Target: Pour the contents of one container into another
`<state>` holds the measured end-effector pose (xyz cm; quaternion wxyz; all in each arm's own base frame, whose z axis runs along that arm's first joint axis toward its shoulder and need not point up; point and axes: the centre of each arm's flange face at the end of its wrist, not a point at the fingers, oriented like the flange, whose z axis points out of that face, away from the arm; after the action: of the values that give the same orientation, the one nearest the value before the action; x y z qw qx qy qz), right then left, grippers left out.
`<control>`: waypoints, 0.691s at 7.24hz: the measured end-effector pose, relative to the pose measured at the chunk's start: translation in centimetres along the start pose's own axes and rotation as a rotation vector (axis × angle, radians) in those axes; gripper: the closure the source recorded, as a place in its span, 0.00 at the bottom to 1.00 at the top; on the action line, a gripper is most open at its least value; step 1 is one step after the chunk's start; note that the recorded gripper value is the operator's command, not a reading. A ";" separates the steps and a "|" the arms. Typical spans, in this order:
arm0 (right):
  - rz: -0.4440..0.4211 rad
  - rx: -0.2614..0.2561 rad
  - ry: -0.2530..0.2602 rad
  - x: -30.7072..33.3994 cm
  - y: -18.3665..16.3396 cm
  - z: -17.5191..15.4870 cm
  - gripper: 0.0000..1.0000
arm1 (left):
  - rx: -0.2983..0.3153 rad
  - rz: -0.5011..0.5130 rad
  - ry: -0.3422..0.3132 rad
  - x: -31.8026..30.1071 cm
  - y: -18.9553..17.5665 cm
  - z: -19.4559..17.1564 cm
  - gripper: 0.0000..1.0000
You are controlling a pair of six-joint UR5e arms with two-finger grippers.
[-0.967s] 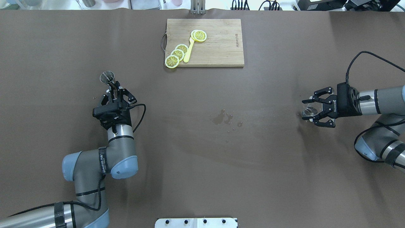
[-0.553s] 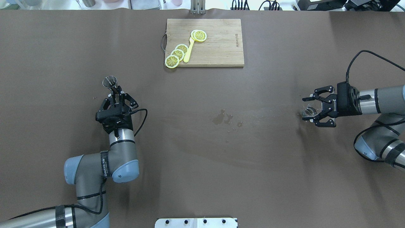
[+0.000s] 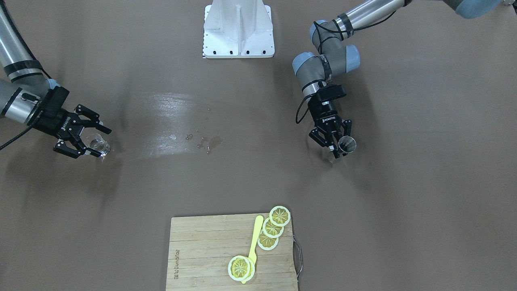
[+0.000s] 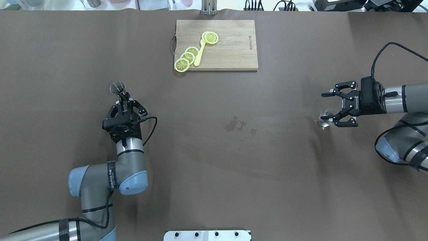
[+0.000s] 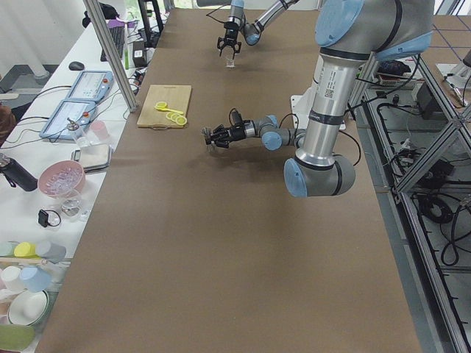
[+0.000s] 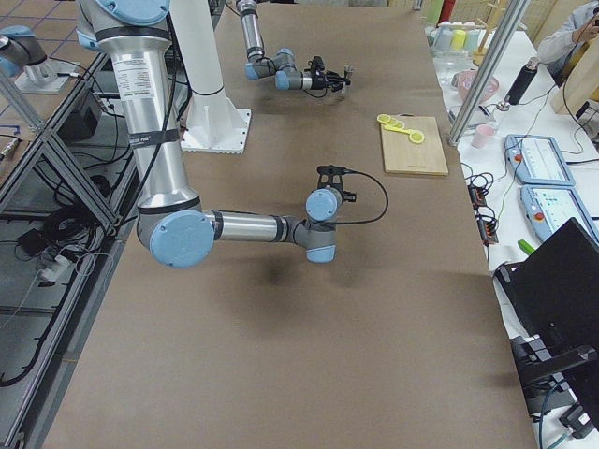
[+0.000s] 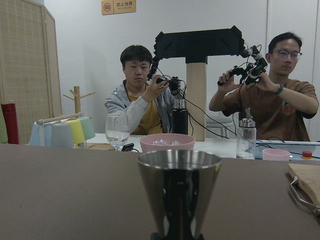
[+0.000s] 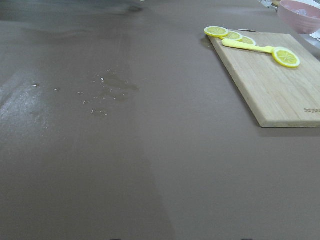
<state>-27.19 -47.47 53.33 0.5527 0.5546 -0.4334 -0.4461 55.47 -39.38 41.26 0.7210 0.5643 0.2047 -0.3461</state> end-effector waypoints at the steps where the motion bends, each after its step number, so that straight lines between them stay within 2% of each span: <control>1: 0.009 -0.009 0.020 1.3 -1.0 -1.2 0.07 | -0.001 -0.001 0.002 0.1 0.0 -0.1 0.01; 2: 0.025 -0.027 0.049 3.0 -2.2 -2.7 0.01 | 0.001 -0.002 0.005 0.1 0.0 -0.3 0.01; 5: 0.126 -0.112 0.127 9.8 -5.6 -8.3 0.00 | 0.010 -0.003 0.009 0.1 0.2 -0.5 0.01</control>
<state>-16.98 -55.07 47.53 0.6362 0.5215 -0.4062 -0.3979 55.72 -38.94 41.23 0.7168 0.5690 0.2070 -0.3457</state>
